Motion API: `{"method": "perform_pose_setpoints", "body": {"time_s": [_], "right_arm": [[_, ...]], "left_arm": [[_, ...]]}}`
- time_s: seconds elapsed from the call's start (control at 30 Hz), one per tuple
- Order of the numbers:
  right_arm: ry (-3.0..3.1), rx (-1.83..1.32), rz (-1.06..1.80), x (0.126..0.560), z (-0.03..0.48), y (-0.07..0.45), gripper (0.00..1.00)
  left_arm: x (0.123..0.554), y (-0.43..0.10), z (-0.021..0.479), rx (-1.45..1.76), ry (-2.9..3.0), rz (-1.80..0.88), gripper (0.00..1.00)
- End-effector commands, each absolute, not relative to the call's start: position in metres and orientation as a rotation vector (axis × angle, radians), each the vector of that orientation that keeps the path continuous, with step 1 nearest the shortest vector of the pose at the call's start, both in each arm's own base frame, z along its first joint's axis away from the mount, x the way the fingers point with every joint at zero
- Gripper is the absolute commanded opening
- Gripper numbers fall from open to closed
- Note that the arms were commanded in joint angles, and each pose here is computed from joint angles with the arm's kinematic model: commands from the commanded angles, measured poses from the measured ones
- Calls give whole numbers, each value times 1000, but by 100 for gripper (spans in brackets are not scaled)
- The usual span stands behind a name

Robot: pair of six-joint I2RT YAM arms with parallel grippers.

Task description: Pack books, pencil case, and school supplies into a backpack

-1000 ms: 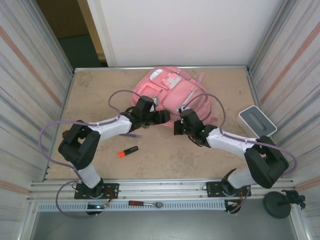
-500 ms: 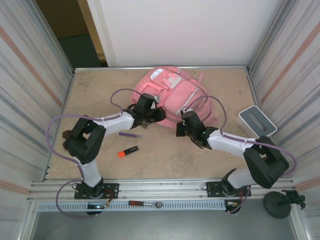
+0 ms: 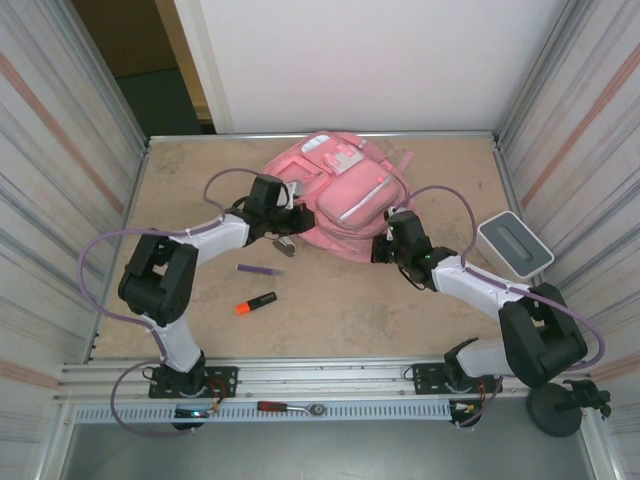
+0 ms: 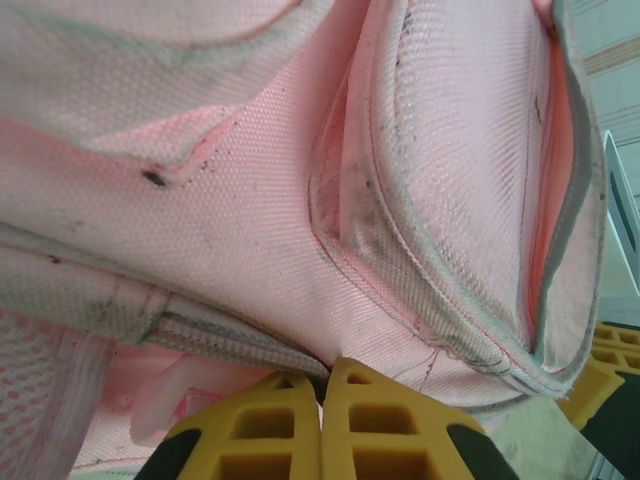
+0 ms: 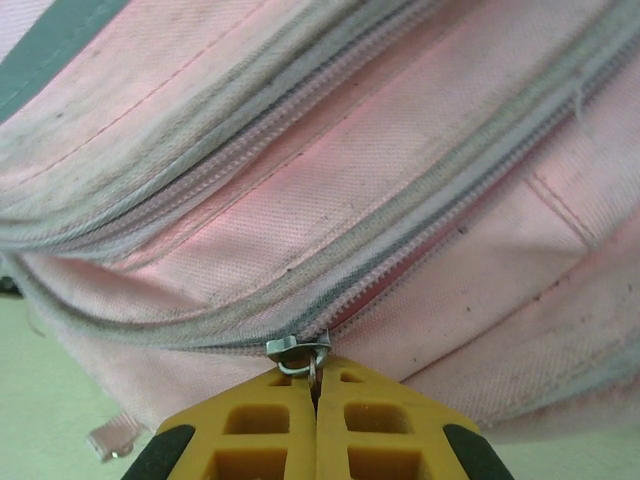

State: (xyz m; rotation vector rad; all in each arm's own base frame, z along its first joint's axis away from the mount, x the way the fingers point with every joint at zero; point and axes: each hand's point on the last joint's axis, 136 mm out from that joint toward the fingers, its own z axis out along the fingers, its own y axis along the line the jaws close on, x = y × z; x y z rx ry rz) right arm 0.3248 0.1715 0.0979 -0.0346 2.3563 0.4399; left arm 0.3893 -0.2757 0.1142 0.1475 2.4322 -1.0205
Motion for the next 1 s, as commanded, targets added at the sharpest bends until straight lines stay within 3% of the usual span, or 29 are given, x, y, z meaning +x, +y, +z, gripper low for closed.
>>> {"method": "perform_pose_setpoints", "body": {"time_s": [0.0, 0.23, 0.47, 0.73, 0.77, 0.9, 0.97], "right_arm": [[2372, -38, 386, 329, 98, 161, 0], [2356, -154, 501, 320, 110, 202, 0], [2509, 19, 116, 326, 81, 138, 0], [2503, -58, 190, 338, 77, 153, 0], [2489, -79, 241, 337, 81, 162, 0], [2444, -115, 377, 330, 96, 189, 0], [2425, -123, 436, 326, 102, 202, 0]], "left_arm": [[435, -219, 120, 70, 2397, -796, 0], [465, -204, 124, 77, 2418, -746, 0], [477, -188, 124, 52, 2419, -721, 0], [482, -184, 125, 82, 2446, -705, 0], [481, -184, 128, 89, 2451, -701, 3], [459, -185, 148, 44, 2406, -760, 42], [437, -190, 157, 9, 2362, -812, 56]]}}
